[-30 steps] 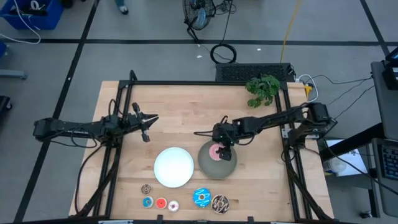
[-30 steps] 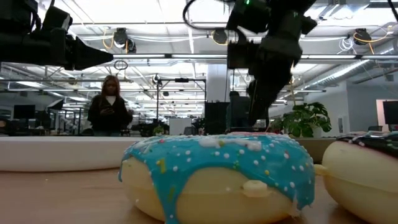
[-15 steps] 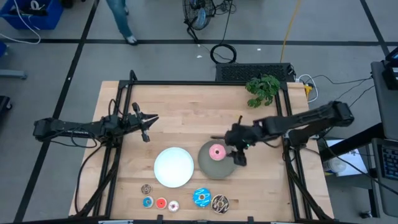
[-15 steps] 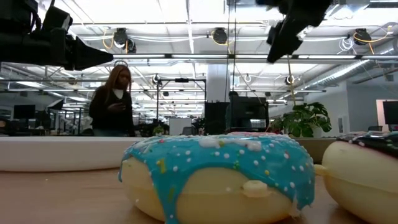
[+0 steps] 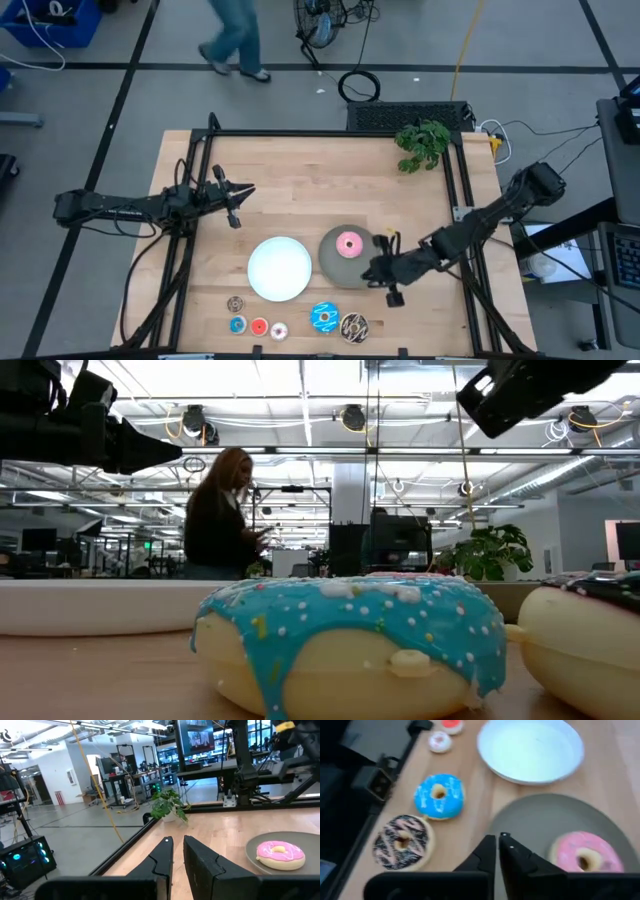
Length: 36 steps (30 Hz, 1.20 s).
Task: Pick & Place donuts
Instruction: Put the large black donut on the gray plate
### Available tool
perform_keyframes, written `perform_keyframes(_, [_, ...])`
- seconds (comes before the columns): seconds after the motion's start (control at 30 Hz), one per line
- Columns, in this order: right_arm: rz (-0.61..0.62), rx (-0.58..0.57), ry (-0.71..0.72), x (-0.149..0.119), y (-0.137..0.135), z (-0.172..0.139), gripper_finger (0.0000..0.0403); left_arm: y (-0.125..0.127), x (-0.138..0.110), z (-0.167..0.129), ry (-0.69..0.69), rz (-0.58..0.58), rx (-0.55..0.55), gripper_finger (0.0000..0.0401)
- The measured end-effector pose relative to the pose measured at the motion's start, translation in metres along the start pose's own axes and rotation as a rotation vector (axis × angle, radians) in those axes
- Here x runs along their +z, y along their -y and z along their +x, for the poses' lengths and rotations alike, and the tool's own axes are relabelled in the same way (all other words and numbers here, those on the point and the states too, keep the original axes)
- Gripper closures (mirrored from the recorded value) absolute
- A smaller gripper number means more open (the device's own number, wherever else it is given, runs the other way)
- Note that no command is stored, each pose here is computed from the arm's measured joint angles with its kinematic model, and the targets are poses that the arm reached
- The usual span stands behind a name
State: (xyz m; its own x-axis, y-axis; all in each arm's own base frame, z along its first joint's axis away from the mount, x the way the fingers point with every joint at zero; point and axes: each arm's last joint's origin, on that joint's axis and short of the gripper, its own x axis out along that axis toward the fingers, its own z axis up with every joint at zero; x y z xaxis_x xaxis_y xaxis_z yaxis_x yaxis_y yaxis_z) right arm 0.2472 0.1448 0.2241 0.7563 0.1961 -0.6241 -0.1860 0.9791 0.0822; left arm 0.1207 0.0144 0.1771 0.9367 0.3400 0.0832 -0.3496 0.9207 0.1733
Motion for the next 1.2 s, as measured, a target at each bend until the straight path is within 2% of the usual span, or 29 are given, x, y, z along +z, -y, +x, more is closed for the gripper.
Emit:
perform_keyframes(0.13, [-0.019, 0.053, -0.004, -0.013, -0.007, 0.002, 0.0389, 0.000, 0.000, 0.000, -0.001, 0.001, 0.003, 0.0350])
perform_keyframes(0.33, [-0.049, 0.106, -0.021, -0.027, -0.015, 0.002, 0.0400, -0.001, 0.000, 0.000, -0.006, 0.005, 0.025, 0.0350])
perform_keyframes(0.43, [-0.003, 0.128, 0.060, -0.017, -0.016, 0.001, 0.0402, -0.001, 0.000, 0.000, -0.007, 0.005, 0.025, 0.0350])
perform_keyframes(0.67, [0.028, 0.114, -0.015, 0.016, -0.023, 0.005, 0.0403, -0.001, 0.000, 0.000, -0.008, 0.007, 0.025, 0.0350])
perform_keyframes(0.87, [-0.009, 0.039, -0.205, 0.045, -0.037, 0.030, 0.0403, -0.001, 0.000, 0.000, -0.008, 0.007, 0.025, 0.0350])
perform_keyframes(1.1, [-0.040, -0.003, -0.416, 0.059, -0.052, 0.064, 0.0403, -0.001, -0.001, 0.000, -0.014, 0.001, 0.023, 0.0350])
perform_keyframes(1.2, [-0.036, -0.013, -0.455, 0.064, -0.061, 0.076, 0.0403, 0.000, -0.002, 0.000, -0.021, -0.022, 0.021, 0.0350])
